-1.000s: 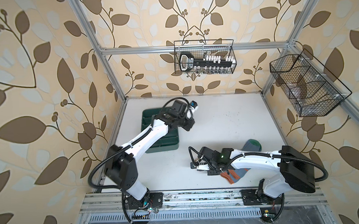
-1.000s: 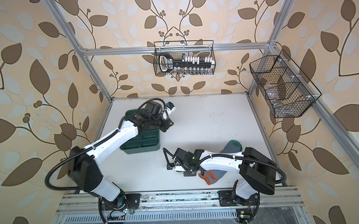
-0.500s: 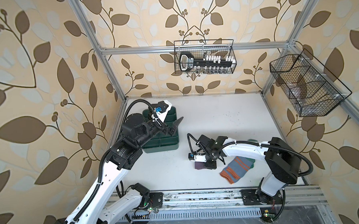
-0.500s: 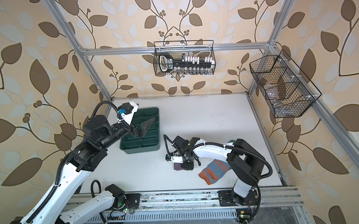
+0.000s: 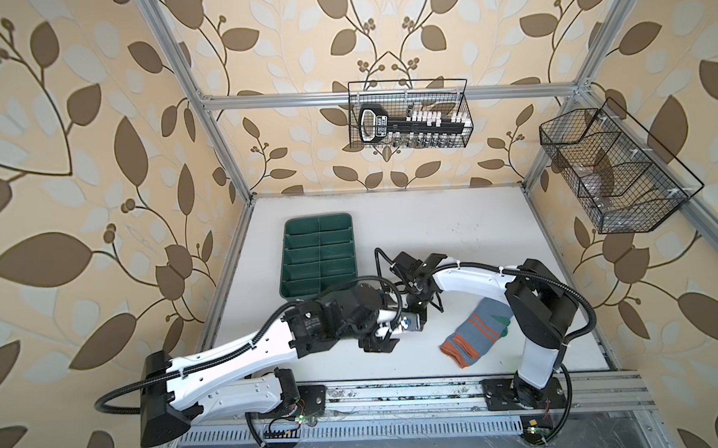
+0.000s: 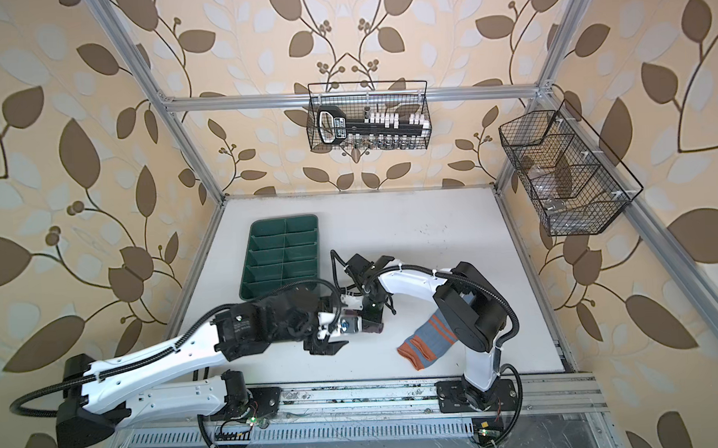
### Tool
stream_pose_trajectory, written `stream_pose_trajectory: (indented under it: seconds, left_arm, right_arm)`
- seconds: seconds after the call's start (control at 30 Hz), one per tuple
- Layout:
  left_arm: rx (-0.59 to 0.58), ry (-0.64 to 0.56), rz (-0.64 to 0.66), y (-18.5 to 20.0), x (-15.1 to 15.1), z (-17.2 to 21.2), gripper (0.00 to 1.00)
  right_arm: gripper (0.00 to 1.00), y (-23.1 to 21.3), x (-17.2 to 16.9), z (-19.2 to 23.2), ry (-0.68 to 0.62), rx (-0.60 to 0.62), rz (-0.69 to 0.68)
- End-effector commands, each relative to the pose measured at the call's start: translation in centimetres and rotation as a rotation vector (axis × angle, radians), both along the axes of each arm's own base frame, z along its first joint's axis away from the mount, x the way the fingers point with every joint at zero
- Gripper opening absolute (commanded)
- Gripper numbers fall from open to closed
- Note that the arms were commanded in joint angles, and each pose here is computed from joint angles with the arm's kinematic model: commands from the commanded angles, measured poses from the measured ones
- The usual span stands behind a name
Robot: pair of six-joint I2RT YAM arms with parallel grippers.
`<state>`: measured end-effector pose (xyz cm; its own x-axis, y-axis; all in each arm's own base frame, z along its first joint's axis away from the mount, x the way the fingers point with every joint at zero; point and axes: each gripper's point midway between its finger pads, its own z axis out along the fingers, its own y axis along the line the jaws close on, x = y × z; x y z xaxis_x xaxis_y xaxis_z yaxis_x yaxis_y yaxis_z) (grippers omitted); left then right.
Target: Roll the socks
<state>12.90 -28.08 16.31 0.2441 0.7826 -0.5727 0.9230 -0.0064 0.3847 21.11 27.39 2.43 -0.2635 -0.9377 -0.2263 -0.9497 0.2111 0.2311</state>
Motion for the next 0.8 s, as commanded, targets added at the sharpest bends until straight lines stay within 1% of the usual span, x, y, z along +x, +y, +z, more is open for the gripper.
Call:
stream_pose_trajectory:
  seconds: [0.0, 0.03, 0.1, 0.17, 0.27, 0.4, 0.53, 0.6, 0.67, 0.7, 0.77]
  left_arm:
    - [0.004, -0.148, 0.047, -1.0, 1.8, -2.3, 0.78]
    - [0.016, -0.142, 0.049, -1.2, 1.8, -3.6, 0.76]
    - [0.042, -0.153, 0.093, -1.7, 2.7, -5.5, 0.74]
    - [0.086, -0.18, 0.135, -1.9, 3.9, -6.9, 0.71]
    - [0.122, -0.229, 0.148, -2.4, 5.0, -8.7, 0.69]
    - [0.15, -0.275, 0.204, -2.9, 6.7, -10.4, 0.65]
    - [0.174, -0.279, 0.23, -2.9, 7.5, -11.6, 0.58]
    - [0.192, -0.28, 0.247, -2.7, 8.0, -12.1, 0.53]
    - [0.214, -0.261, 0.255, -2.6, 8.1, -12.7, 0.44]
    - [0.225, -0.252, 0.259, -2.6, 8.2, -12.9, 0.39]
    - [0.266, -0.202, 0.249, -2.8, 7.9, -13.4, 0.2]
  right_arm:
    - [0.09, -5.2, -0.3, -5.8, 0.067, -0.216, 0.005]
    - [0.09, -5.3, -0.2, -5.8, 0.086, -0.212, 0.001]
    - [0.09, -5.3, -0.3, -5.7, 0.112, -0.204, -0.003]
    - [0.09, -5.4, -0.2, -5.7, 0.124, -0.198, -0.008]
    - [0.09, -5.1, -0.1, -5.4, 0.125, -0.182, -0.007]
    - [0.09, -4.9, -0.2, -5.1, 0.129, -0.165, -0.005]
    - [0.09, -4.6, -0.5, -4.8, 0.142, -0.147, -0.001]
    - [0.08, -4.3, -0.5, -4.6, 0.143, -0.131, -0.002]
    - [0.08, -3.8, -0.4, -4.3, 0.14, -0.098, -0.009]
    - [0.08, -3.6, -0.5, -4.1, 0.141, -0.081, -0.012]
    - [0.1, -3.2, -0.3, -3.6, 0.128, -0.046, -0.016]
